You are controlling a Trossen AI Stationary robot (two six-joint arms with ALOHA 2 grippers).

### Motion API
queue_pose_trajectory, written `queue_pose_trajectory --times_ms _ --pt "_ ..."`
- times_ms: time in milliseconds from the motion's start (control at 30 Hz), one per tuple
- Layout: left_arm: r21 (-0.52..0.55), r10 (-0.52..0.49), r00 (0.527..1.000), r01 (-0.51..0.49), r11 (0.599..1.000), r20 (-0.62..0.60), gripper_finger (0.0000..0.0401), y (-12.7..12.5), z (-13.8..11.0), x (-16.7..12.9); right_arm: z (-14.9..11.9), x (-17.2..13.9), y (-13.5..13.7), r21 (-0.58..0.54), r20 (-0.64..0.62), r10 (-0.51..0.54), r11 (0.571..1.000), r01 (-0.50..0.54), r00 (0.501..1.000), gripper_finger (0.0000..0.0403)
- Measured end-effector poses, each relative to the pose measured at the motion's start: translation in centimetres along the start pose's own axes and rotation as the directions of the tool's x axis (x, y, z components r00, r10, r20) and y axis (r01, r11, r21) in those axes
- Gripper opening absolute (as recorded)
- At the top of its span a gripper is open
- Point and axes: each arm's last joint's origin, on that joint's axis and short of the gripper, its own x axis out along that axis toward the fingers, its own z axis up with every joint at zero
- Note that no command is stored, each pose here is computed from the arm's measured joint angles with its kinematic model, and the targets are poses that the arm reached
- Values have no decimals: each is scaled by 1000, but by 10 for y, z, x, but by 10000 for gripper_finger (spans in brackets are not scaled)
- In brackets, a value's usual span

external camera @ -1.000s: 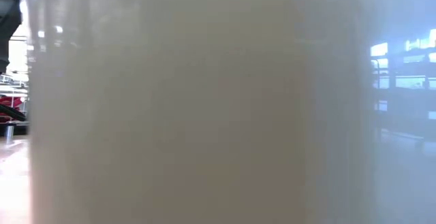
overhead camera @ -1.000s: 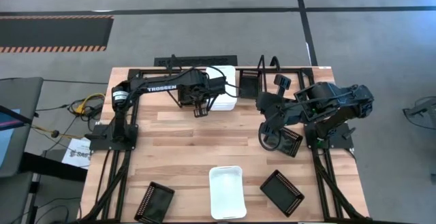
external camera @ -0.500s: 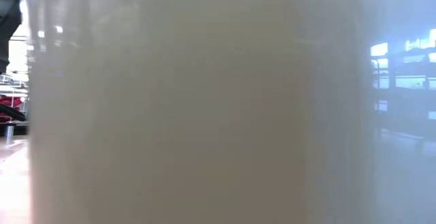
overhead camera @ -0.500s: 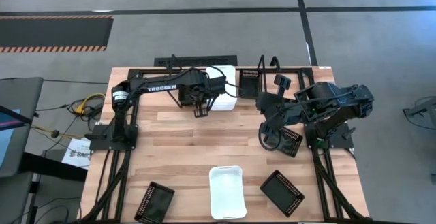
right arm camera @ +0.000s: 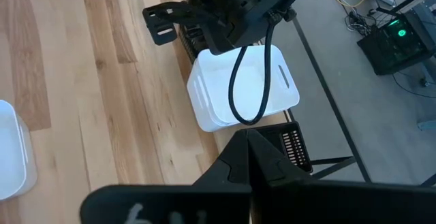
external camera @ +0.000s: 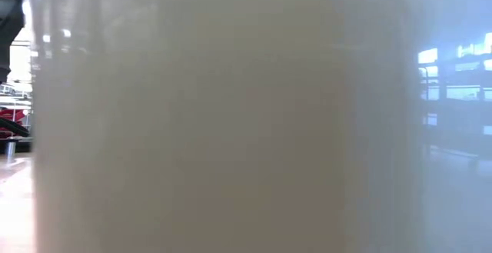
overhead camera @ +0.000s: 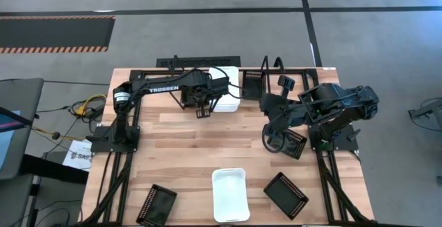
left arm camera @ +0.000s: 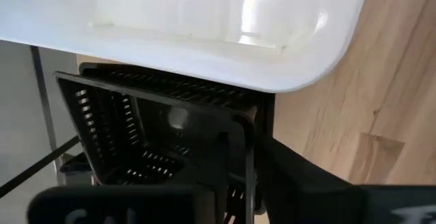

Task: Stack baskets on shelf by color
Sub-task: Stack the black bin on top of the left black bin on the shelf

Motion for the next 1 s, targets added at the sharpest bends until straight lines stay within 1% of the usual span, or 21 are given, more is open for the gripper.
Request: queue_pose_trajectory --times_ms 200,333,433,533,633,700,800,867,1000 --pt "1 -1 1000 1 1000 -2 101 0 0 -1 0 0 0 0 0 0 1000 0 1000 1" --pt "-17 1 1000 -1 1000 6 117 2 -2 -10 0 0 0 2 -1 -2 1000 2 1000 1" --pt "-33 1 1000 -1 999 3 123 5 -4 -22 0 0 0 2 -1 -1 1000 1 1000 1" --pt "-84 -1 1000 3 996 29 123 7 -7 -37 0 0 0 6 -1 -1 1000 2 1000 1" --pt "-129 -13 998 22 991 64 123 2 -10 -51 0 0 -1 14 1 -2 1000 2 1000 1" --pt "-127 -37 997 46 991 73 123 -7 -12 -56 0 0 -1 14 2 -2 1000 2 1000 1" --pt "-85 -88 992 95 992 85 123 -24 -12 -62 1 0 -1 16 4 -5 1000 5 1000 1" --pt "-34 -122 988 126 992 91 123 -36 -11 -65 1 1 -2 21 5 -10 1000 10 1000 1" --pt "79 -139 985 132 988 99 118 -56 -11 -67 1 2 -3 26 3 -18 1000 18 1000 1"
